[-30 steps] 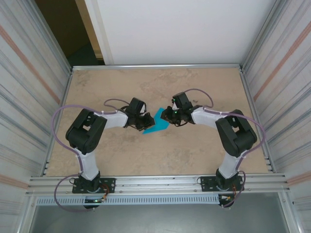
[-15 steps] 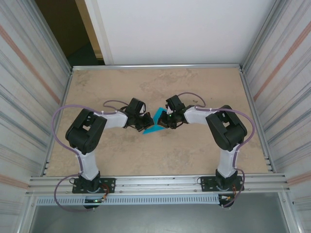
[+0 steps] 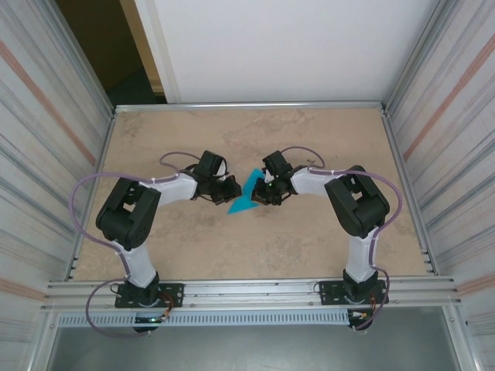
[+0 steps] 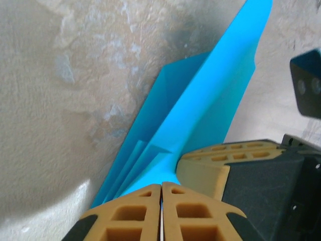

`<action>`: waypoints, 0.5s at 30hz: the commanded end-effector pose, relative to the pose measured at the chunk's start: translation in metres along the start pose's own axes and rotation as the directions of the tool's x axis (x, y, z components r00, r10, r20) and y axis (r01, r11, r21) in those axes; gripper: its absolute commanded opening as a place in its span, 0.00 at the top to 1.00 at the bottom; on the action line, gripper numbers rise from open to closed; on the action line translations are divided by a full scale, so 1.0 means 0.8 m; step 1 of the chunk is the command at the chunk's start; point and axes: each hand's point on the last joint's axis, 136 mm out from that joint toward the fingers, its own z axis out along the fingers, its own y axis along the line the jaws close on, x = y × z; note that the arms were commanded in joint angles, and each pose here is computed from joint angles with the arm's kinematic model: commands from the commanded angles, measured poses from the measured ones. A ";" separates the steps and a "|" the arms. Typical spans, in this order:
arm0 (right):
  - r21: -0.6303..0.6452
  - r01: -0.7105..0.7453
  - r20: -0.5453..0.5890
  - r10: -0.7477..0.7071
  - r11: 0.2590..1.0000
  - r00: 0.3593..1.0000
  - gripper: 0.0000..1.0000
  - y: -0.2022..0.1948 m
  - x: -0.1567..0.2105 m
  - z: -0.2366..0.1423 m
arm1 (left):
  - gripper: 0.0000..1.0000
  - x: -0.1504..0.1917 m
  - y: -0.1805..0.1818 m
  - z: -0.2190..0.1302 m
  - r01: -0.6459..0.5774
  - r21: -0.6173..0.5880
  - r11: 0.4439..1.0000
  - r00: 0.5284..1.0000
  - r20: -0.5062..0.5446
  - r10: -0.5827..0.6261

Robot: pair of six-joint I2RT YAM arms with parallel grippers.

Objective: Fold a paper plane with a square sheet of paper (pick it up from the middle)
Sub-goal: Fold the wing for the fifth time at the center of the table.

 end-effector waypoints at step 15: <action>-0.121 -0.027 0.224 0.054 0.992 0.973 0.63 0.025 -0.042 -0.085 | 0.91 0.017 0.047 0.022 0.151 -0.071 0.986 0.988 -0.032 -0.154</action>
